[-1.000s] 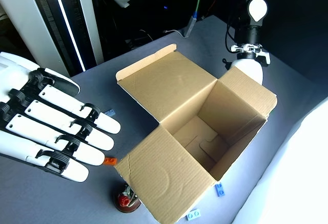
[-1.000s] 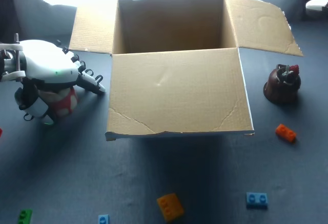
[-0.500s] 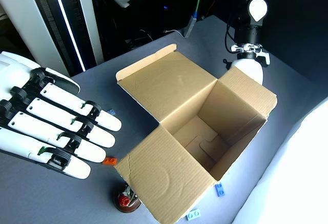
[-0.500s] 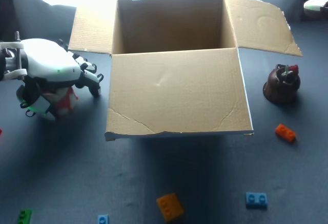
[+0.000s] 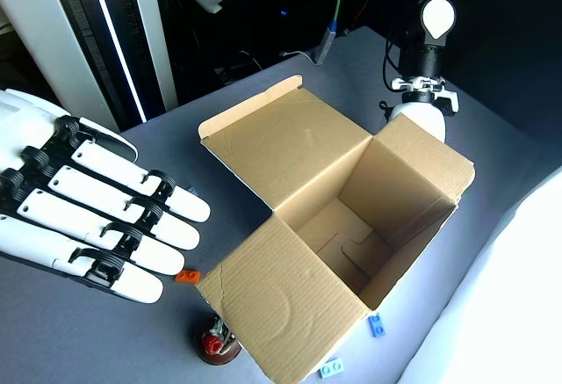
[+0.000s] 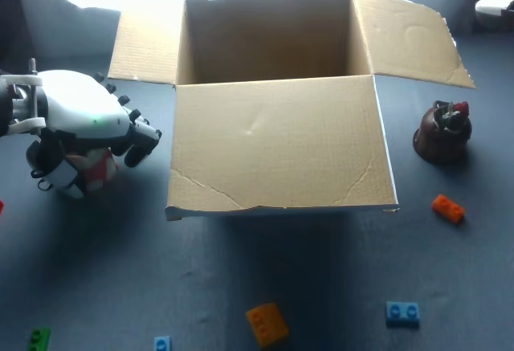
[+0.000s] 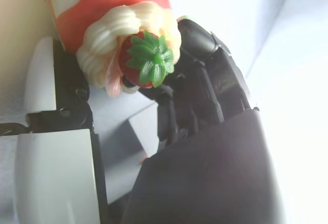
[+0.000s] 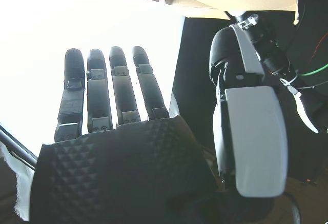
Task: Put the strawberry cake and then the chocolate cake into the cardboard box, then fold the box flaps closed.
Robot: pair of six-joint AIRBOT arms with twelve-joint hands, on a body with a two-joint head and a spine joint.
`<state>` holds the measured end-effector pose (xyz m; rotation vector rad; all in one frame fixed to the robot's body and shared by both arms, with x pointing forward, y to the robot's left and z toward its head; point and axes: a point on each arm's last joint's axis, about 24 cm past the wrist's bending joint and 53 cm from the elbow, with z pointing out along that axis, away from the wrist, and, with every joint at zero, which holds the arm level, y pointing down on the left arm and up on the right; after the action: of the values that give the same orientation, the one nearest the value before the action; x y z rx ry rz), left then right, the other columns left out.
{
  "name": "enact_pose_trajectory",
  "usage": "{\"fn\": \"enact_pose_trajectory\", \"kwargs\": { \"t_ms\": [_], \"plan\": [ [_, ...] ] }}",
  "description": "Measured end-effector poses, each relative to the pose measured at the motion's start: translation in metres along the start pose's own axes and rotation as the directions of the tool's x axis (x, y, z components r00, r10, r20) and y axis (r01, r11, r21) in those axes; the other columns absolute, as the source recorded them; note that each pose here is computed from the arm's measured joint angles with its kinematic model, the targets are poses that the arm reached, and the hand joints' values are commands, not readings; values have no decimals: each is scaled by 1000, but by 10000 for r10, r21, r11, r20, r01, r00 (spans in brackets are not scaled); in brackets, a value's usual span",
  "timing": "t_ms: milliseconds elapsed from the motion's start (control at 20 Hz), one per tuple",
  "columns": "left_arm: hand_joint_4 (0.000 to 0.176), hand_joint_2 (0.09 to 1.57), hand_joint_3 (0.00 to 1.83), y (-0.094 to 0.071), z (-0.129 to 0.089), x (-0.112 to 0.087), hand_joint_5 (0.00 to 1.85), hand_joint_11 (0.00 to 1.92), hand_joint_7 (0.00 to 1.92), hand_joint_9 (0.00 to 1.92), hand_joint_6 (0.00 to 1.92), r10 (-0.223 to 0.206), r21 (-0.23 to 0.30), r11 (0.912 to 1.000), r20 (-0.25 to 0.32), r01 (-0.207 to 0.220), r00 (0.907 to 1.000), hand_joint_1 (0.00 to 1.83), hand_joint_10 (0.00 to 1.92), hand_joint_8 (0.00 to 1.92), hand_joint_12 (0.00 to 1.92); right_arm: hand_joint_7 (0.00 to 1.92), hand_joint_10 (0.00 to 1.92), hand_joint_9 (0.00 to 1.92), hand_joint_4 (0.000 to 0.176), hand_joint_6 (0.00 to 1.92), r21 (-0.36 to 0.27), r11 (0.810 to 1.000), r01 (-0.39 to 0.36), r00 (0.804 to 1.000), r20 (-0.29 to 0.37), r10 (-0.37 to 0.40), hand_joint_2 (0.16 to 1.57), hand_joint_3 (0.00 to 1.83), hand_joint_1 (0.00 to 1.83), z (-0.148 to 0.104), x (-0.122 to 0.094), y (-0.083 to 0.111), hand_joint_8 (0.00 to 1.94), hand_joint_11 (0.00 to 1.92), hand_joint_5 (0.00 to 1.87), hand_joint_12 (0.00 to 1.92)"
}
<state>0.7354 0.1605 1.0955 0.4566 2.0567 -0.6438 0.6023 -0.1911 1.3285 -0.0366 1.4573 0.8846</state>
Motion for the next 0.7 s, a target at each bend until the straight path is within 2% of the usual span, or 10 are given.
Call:
{"fn": "enact_pose_trajectory", "kwargs": {
  "t_ms": [50, 100, 150, 200, 250, 300, 400, 450, 650, 700],
  "plan": [
    [8, 1260, 8, -1, 0, 0, 255, 534, 443, 655, 1559, -48, 55, 10000, -16, 48, 10000, 1478, 1642, 1606, 1802, 148, 9, 147, 0, 9, 1, 10000, 4, 10000, -4, -4, 1169, 0, 312, 0, 0, 0, 5, 0, 162, 543],
    [3, 1204, 0, -4, -1, 1, 251, 528, 300, 660, 1548, -43, 103, 9999, -28, 43, 10000, 1576, 1561, 1534, 1799, 149, 8, 147, 0, 9, 1, 10000, 4, 10000, -4, -4, 1168, 0, 309, 0, 0, 0, 5, 0, 162, 542],
    [5, 1188, 0, -6, -1, 2, 259, 523, 268, 669, 1553, -24, 164, 9999, -49, 25, 10000, 1595, 1535, 1529, 1800, 143, 5, 140, 0, 5, 6, 10000, -4, 10000, -5, 4, 1170, 0, 324, 0, 0, 0, 2, 0, 158, 503],
    [0, 1181, 0, -9, -2, 1, 274, 511, 266, 674, 1552, -17, 204, 9998, -26, 18, 10000, 1601, 1526, 1536, 1811, 137, 2, 134, 0, 3, -1, 10000, 4, 10000, -1, -4, 1173, 1, 315, 0, 0, 0, 1, 0, 155, 467],
    [1, 1257, 5, -10, -3, 1, 292, 511, 458, 652, 1523, -28, 272, 9996, -39, 29, 10000, 1479, 1640, 1599, 1828, 136, 3, 139, 0, 2, -2, 10000, 7, 10000, -2, -7, 1169, 0, 332, 0, 0, 0, 0, 0, 155, 489],
    [0, 1280, 1, -14, -3, -1, 308, 533, 498, 653, 1460, -21, 369, 9993, -1, 21, 10000, 1449, 1666, 1606, 1792, 147, 7, 152, 0, 6, 1, 10000, 4, 10000, -4, -4, 1169, 0, 327, 0, 0, 0, 2, 0, 171, 548],
    [0, 1279, 0, -18, -6, -3, 307, 545, 504, 658, 1448, -18, 471, 9989, 28, 17, 10000, 1448, 1661, 1599, 1794, 134, 2, 139, 0, 4, -1, 10000, 4, 10000, -1, -4, 1176, 2, 318, 0, 0, 0, 1, 0, 154, 501],
    [1, 1281, 0, -20, -7, -4, 295, 538, 505, 650, 1510, -21, 531, 9986, 27, 19, 10000, 1447, 1667, 1613, 1807, 145, 4, 145, 0, 5, 2, 10000, 4, 10000, -3, -4, 1170, 0, 341, 0, 0, 0, 6, 0, 153, 489],
    [0, 1282, 0, -18, -10, -4, 300, 549, 505, 651, 1482, 2, 497, 9988, 25, -3, 10000, 1447, 1679, 1599, 1825, 139, 6, 158, 0, 5, -1, 10000, 7, 10000, -1, -7, 1163, 0, 344, 0, 0, 0, 1, 0, 169, 506],
    [0, 1279, 0, -18, -10, -4, 308, 555, 508, 657, 1473, 13, 500, 9987, 24, -14, 10000, 1447, 1669, 1598, 1830, 131, 1, 148, 0, 2, -1, 10000, 7, 10000, -1, -7, 1160, 0, 358, 0, 0, 0, 1, 0, 162, 440]
  ]
}}
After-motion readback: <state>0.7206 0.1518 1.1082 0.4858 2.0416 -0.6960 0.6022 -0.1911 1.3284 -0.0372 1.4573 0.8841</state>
